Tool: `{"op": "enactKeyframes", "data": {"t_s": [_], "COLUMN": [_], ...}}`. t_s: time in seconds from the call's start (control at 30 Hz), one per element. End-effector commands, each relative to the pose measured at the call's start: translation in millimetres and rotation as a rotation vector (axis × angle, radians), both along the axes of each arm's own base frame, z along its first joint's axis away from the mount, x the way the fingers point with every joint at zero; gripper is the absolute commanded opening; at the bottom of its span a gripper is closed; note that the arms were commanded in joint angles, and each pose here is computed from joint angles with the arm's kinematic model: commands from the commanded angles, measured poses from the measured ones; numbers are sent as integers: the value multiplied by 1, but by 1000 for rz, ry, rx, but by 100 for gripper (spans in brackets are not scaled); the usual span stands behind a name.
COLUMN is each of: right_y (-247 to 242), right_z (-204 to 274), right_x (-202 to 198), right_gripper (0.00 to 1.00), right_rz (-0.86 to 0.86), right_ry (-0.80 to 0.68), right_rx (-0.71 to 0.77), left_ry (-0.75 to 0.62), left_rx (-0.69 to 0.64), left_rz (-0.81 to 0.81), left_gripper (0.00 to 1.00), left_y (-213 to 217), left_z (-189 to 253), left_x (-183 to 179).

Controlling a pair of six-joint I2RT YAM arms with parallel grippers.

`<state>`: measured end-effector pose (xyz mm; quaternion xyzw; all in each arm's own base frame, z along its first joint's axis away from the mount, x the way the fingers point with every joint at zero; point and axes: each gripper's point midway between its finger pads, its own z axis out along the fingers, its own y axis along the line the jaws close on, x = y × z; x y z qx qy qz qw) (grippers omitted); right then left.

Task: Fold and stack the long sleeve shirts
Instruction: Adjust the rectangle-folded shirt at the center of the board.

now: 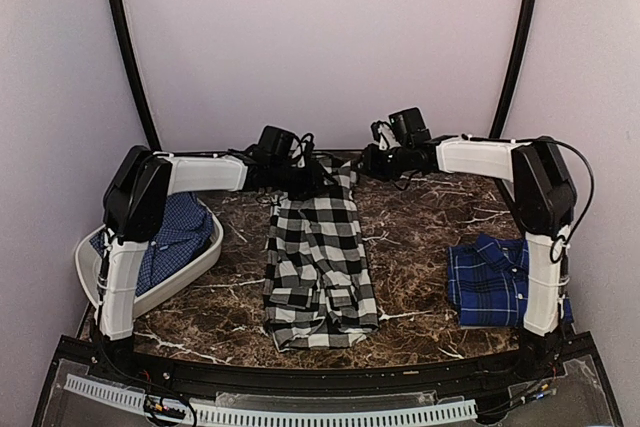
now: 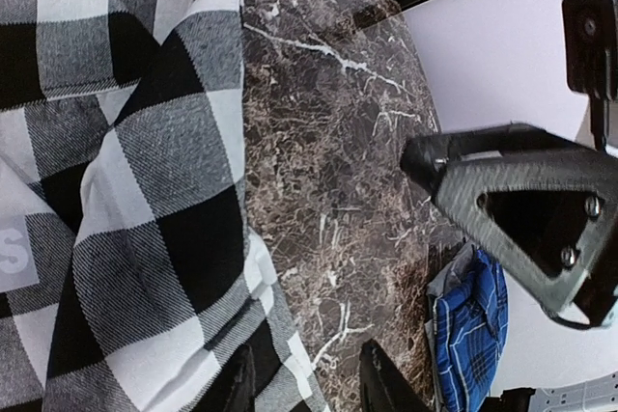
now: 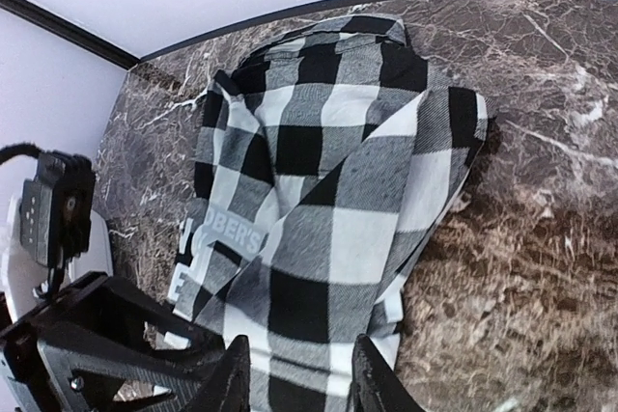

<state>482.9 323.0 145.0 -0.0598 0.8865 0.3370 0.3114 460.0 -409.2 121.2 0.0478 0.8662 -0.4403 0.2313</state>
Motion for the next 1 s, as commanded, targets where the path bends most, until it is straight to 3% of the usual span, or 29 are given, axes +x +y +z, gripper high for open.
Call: {"op": "enactKeyframes", "data": {"t_s": [0.0, 0.4, 0.73, 0.97], "right_y": [-7, -9, -21, -21], "right_z": [-13, -64, -73, -76], "right_x": [43, 105, 100, 94], "right_gripper": [34, 36, 38, 40], "right_rz": [11, -34, -58, -46], "right_ry": [-13, 34, 41, 57], "right_rx": [110, 241, 248, 249], "left_ry": [1, -6, 35, 99], "left_rx": [-71, -1, 212, 273], "left_rz": [-33, -140, -158, -239], "left_gripper": [35, 34, 32, 30], "left_y": [-13, -65, -78, -81], "left_z": [11, -11, -59, -92], "left_x": [2, -36, -70, -106]}}
